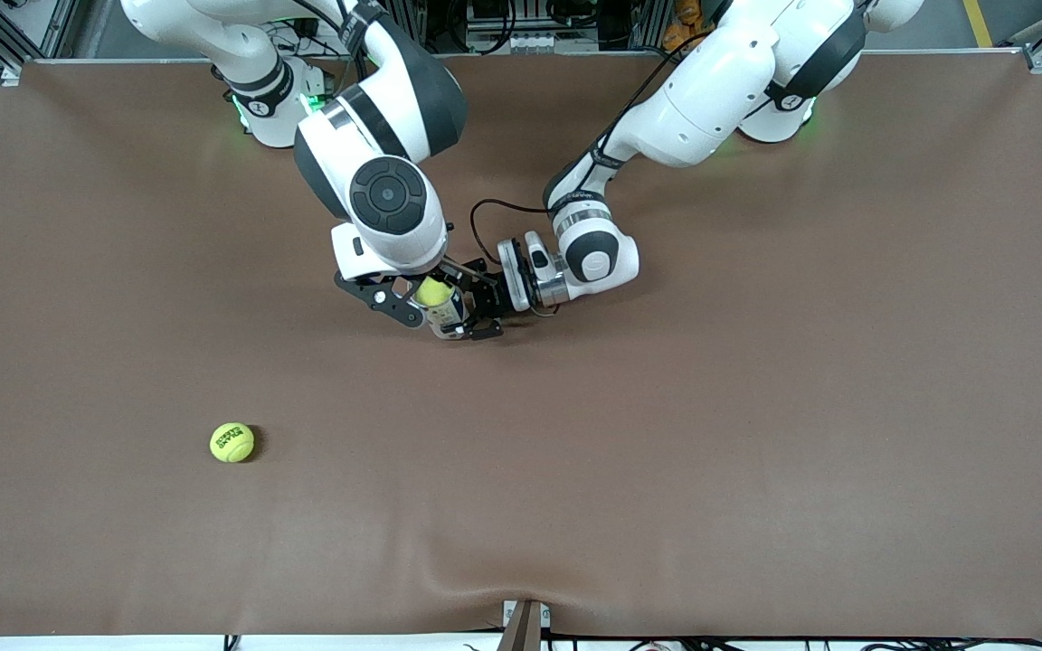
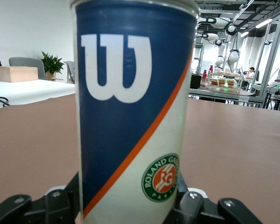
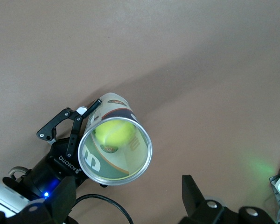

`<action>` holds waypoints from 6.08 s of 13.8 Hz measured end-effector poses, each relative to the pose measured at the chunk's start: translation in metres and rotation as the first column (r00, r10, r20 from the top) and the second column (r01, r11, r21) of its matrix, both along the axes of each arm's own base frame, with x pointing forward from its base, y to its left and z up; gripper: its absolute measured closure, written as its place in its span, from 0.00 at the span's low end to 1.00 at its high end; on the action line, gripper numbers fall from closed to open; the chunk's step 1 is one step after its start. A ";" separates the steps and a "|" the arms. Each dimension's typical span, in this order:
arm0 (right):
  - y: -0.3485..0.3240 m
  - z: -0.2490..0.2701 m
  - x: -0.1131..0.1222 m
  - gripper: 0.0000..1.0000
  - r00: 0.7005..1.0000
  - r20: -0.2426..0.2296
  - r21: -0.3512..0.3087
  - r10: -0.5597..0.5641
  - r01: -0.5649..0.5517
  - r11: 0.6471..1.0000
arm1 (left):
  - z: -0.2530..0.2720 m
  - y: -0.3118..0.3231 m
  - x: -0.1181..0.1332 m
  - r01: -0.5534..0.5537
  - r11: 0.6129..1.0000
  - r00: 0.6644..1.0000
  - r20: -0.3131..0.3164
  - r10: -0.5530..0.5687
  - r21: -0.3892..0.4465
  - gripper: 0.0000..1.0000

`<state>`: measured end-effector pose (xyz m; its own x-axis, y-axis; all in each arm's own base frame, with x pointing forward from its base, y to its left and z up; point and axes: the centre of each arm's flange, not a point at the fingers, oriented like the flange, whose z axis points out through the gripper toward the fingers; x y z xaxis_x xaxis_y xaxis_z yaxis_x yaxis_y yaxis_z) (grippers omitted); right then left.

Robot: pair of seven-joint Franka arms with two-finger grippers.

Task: Insert tennis ball vertically with right arm
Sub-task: 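Release the ball into the can and withdraw the right gripper, then grasp the second tennis ball with the right gripper, then move the ball over the can and drop it in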

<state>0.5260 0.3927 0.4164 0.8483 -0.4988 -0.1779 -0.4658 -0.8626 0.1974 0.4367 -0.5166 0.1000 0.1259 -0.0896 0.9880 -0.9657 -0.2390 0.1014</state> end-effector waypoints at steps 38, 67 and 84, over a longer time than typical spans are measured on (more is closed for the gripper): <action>-0.370 -0.223 0.193 0.04 0.903 0.199 -0.080 0.381 -0.372 0.925 | 0.000 0.000 0.000 0.000 1.000 1.000 0.000 0.000 0.000 0.26; -0.039 -0.022 0.031 0.35 0.997 -0.037 -0.022 -0.065 0.064 0.998 | -0.002 0.001 -0.003 0.004 1.000 1.000 -0.003 -0.004 0.000 0.26; -0.018 0.006 0.015 0.00 0.992 -0.050 -0.036 -0.113 0.111 0.993 | -0.003 0.001 -0.003 0.004 1.000 1.000 -0.003 -0.004 0.002 0.22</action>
